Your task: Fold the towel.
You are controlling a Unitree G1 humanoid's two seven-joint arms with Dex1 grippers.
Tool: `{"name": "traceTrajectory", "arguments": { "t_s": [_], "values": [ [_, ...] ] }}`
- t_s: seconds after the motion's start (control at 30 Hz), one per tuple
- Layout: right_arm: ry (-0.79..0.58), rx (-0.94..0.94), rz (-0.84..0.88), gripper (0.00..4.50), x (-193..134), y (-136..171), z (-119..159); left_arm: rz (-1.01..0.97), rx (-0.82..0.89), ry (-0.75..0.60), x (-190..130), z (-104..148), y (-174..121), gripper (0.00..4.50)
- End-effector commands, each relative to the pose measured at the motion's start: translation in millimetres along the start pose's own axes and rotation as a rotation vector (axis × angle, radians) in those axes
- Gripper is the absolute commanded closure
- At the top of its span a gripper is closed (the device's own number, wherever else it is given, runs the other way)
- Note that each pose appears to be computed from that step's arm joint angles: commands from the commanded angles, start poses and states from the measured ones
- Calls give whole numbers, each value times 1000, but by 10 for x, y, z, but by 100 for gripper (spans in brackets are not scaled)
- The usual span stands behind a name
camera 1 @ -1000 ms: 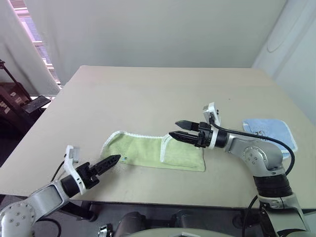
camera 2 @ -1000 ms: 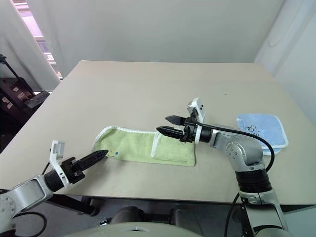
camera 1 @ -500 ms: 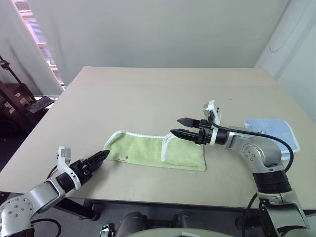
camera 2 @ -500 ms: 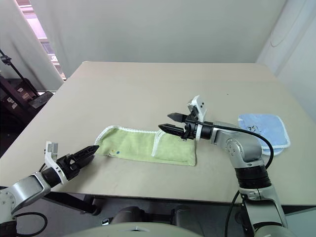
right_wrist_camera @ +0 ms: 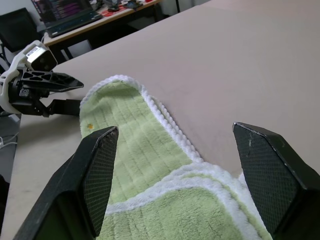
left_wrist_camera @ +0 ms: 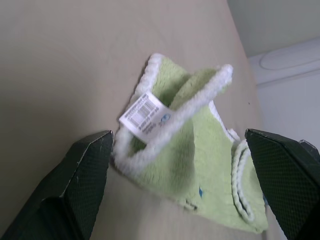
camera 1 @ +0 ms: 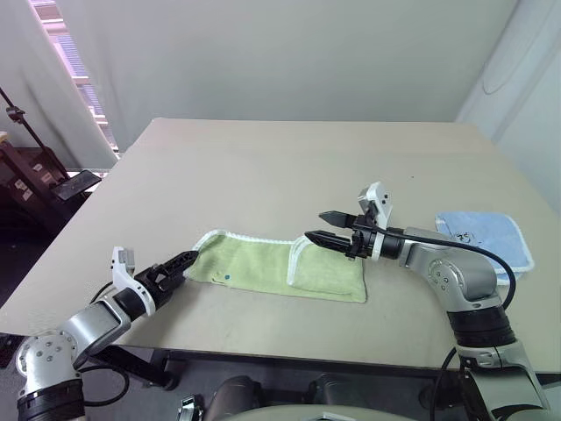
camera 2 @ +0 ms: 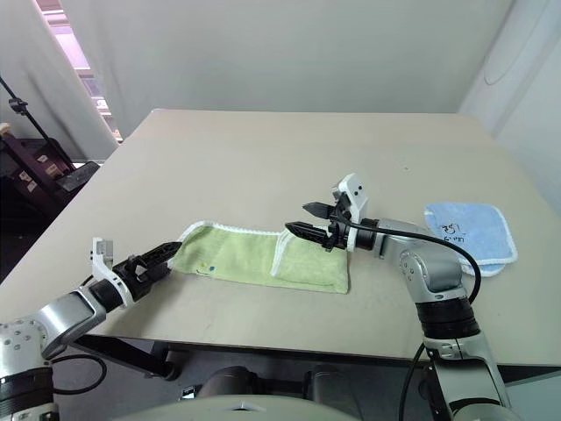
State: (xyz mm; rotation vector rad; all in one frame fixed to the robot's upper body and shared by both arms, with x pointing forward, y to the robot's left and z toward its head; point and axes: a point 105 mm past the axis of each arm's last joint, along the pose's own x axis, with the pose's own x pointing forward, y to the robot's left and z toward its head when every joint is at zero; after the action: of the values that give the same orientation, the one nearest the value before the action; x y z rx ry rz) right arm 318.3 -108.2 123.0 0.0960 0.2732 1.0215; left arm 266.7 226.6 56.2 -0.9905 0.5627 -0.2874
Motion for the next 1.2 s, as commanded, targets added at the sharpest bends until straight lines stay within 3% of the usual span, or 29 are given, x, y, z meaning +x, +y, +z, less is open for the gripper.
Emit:
{"name": "traceTrajectory", "arguments": {
  "t_s": [0.03,0.33,0.37,0.43,0.77,0.8,1.0,1.2],
  "values": [
    [-49,-27,-28,68,-9,-46,136,-18,1,27,112,-36,-63,2],
    [-39,-31,-47,68,-26,-73,122,-29,-1,140,126,-238,-94,2],
    [-40,-31,-50,68,-26,-77,123,-28,-2,138,129,-233,-94,19],
    [-41,-32,-53,68,-25,-79,122,-25,9,151,137,-246,-97,61],
    [-42,-34,-80,68,-13,-119,129,-29,40,124,168,-142,-130,432],
    [-43,-32,-84,68,-22,-126,126,-30,55,113,157,-105,-137,447],
    [-71,-25,-42,68,-110,-32,158,-91,156,98,113,92,-313,447],
    [-69,-41,-1,68,-242,52,175,-239,344,220,75,81,-741,447]
  ]
}}
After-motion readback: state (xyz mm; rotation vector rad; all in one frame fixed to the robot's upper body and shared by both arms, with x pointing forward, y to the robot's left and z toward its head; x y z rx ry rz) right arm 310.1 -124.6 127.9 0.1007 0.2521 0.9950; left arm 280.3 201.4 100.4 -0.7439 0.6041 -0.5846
